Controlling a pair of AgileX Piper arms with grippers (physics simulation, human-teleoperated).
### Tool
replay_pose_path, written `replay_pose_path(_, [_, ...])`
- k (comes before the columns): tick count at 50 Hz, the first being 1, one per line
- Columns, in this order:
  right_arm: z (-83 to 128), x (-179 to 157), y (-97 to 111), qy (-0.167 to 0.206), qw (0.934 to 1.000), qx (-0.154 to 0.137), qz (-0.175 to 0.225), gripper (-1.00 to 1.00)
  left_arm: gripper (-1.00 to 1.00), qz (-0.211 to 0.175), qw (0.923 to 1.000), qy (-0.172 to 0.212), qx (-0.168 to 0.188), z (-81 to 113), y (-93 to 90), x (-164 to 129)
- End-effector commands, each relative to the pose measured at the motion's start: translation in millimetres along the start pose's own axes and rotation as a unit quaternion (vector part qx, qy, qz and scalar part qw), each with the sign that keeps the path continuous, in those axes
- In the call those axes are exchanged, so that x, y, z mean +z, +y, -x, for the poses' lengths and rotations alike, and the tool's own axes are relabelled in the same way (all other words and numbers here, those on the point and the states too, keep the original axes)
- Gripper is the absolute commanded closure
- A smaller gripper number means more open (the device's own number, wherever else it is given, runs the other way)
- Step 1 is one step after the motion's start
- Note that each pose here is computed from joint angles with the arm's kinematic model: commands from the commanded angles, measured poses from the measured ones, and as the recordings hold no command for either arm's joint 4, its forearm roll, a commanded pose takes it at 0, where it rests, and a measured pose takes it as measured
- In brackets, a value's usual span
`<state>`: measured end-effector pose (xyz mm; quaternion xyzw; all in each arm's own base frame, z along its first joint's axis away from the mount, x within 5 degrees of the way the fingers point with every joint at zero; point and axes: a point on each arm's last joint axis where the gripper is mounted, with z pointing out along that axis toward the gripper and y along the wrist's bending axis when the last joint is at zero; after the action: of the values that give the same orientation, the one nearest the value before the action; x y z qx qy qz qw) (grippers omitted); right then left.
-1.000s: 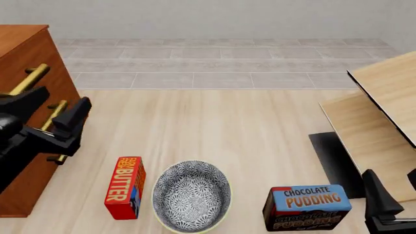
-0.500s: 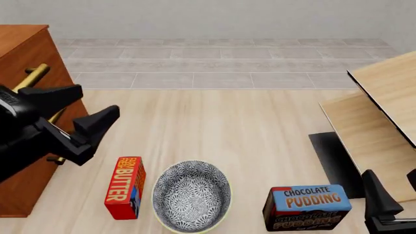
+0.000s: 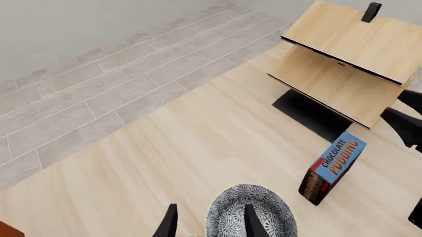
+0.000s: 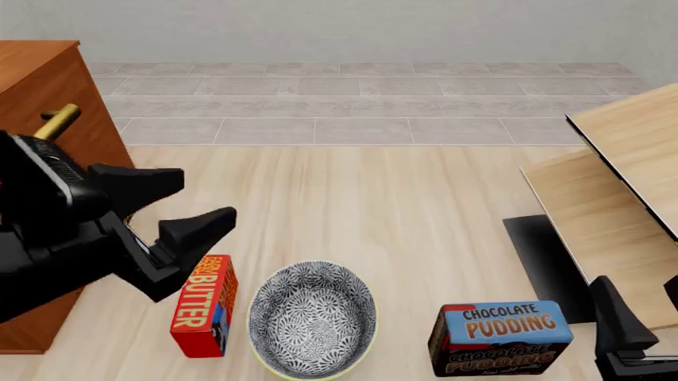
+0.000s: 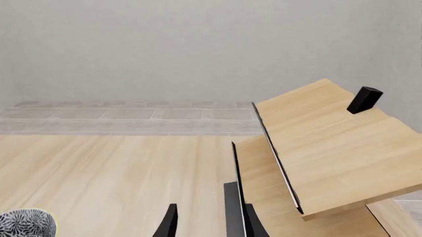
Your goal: Close the top drawer of the cabinet and put the bowl on top of it.
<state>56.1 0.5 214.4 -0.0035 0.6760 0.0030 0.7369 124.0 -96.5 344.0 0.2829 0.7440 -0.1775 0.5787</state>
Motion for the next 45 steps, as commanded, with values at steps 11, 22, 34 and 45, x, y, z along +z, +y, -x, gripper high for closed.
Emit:
replay_pose_path(11, [0.5,-0.1,-0.5,-0.002,1.0,0.007,-0.005,-1.0,-1.0,-0.064,0.9968,0.045,0.018,-23.5,-24.5,29.3])
replay_pose_path(22, [0.4,0.0,-0.9,-0.003,0.9999,0.009,-0.008,-1.0,-1.0,-0.111,0.9909,0.07,0.027,-45.9,-46.3,42.7])
replay_pose_path(34, [0.1,0.1,-1.0,-0.002,0.9999,0.01,-0.009,-1.0,-1.0,-0.14,0.9854,0.092,0.03,-60.9,-63.5,59.0])
replay_pose_path(45, [0.2,0.1,-1.1,-0.002,0.9999,0.013,-0.01,-1.0,-1.0,-0.165,0.9778,0.124,0.034,-81.4,-81.6,76.1])
